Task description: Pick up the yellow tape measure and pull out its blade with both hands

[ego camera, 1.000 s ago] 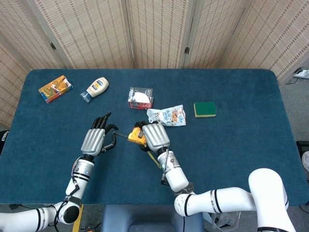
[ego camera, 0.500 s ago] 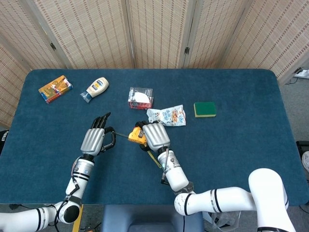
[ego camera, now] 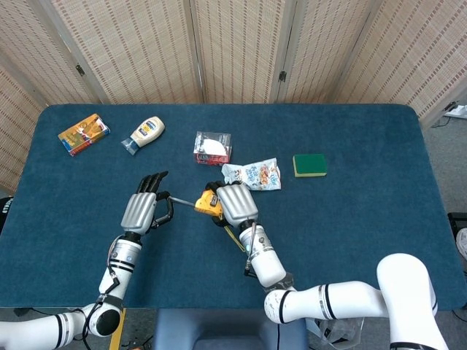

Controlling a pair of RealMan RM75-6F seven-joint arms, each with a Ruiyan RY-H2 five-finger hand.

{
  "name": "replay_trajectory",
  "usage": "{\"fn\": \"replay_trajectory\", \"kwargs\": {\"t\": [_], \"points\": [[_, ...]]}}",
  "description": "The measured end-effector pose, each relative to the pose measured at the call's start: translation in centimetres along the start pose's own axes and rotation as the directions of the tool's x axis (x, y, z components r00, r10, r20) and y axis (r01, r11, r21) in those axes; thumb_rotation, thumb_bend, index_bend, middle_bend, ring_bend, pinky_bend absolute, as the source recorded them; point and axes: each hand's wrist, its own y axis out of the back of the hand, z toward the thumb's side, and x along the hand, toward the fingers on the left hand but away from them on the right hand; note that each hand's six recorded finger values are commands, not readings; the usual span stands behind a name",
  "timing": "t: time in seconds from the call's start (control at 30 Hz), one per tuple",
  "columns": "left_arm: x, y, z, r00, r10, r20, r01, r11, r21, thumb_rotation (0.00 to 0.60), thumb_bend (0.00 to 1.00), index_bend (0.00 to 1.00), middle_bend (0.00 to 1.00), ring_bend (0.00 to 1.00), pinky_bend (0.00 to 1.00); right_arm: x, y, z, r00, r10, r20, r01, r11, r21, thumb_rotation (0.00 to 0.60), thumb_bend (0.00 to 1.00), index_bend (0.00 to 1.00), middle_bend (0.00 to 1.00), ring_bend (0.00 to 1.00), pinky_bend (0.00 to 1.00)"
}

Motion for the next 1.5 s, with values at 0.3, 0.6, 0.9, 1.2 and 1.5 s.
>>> {"fn": "replay_trajectory", "kwargs": {"t": [0.3,0.6,0.9,1.2,1.5], "points": [[0.1,-0.1,0.1,1.000,0.001,0.012,-0.001,1.000,-0.031,0.351,0.85,0.63,0.11,0.01,0.00,-0.1,-0.1,0.0,1.000,0.002,0.002,-0.002,1.000,0.007,0.600,0.30,0.49,0.39,0.47,0.28],[0.1,0.0,-0.5,1.000,0.005,0.002,-0.005,0.999,-0.035,0.365,0.87,0.65,0.12,0.02,0.00,0.1,0.2,-0.6,1.000,0.000,0.009,0.000,1.000,0.015,0.600,0.30,0.49,0.39,0.47,0.28],[0.1,0.2,-1.1,1.000,0.002,-0.014,-0.003,0.999,-0.048,0.373,0.87,0.66,0.13,0.03,0.00,0.3,0.7,-1.3,1.000,-0.002,0.015,0.002,1.000,0.027,0.600,0.30,0.49,0.39,0.47,0.28],[0.0,0.7,-1.9,0.999,-0.002,-0.034,0.000,0.998,-0.061,0.371,0.87,0.66,0.13,0.03,0.00,0.6,1.1,-2.0,1.000,-0.004,0.016,0.004,0.999,0.043,0.600,0.30,0.49,0.40,0.47,0.28],[-0.1,1.1,-2.8,0.999,-0.006,-0.054,0.001,0.996,-0.084,0.374,0.87,0.66,0.14,0.03,0.00,1.1,2.0,-3.3,1.000,-0.009,0.023,0.008,0.999,0.054,0.600,0.30,0.49,0.40,0.47,0.28]]}}
